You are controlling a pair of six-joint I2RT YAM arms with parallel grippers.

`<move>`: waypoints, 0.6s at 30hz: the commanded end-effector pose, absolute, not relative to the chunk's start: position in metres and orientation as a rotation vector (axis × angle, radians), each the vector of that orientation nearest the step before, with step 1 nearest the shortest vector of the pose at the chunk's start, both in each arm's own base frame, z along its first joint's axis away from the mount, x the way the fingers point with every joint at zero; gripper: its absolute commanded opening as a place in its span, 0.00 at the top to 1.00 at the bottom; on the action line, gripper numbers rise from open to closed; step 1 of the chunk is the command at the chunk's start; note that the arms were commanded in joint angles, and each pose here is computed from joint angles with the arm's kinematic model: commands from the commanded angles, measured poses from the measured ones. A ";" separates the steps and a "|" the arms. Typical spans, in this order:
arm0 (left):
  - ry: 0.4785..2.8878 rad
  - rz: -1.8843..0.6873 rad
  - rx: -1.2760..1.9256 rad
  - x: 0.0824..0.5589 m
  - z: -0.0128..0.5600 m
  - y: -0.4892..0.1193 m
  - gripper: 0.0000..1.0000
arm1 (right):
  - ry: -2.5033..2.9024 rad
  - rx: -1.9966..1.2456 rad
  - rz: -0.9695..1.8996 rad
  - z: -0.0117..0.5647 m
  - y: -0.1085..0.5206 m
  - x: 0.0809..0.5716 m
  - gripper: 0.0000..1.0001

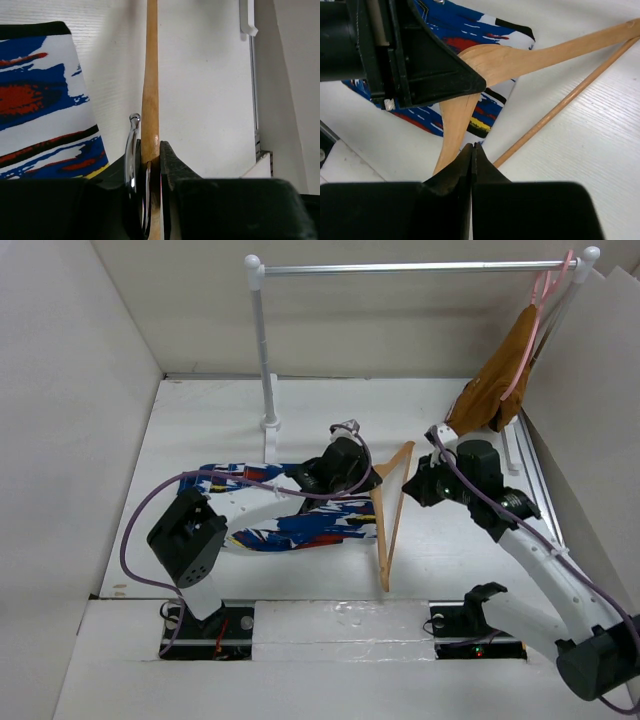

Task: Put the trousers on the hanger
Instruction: Pick up the hanger from the clothesline, then place the trousers on the hanger.

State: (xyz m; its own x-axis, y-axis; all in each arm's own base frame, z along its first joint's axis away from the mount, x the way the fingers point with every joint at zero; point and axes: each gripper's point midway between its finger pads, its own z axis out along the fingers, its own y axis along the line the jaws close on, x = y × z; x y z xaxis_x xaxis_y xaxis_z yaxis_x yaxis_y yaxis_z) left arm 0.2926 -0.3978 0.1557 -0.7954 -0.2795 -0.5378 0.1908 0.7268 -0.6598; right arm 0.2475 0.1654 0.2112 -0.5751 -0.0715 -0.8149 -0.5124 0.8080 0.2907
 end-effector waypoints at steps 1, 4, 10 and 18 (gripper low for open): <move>2.146 -1.011 -0.217 0.310 0.179 -0.387 1.00 | 2.027 -0.493 0.779 0.205 0.188 0.262 1.00; 2.138 -0.953 -0.257 0.315 0.164 -0.378 1.00 | 2.072 -0.478 0.817 0.174 0.197 0.279 1.00; 2.151 -0.856 -0.254 0.317 0.143 -0.364 1.00 | 2.118 -0.464 0.841 0.128 0.215 0.314 0.70; 2.206 -0.802 -0.244 0.313 0.122 -0.360 1.00 | 2.246 -0.421 0.813 0.069 0.226 0.338 0.49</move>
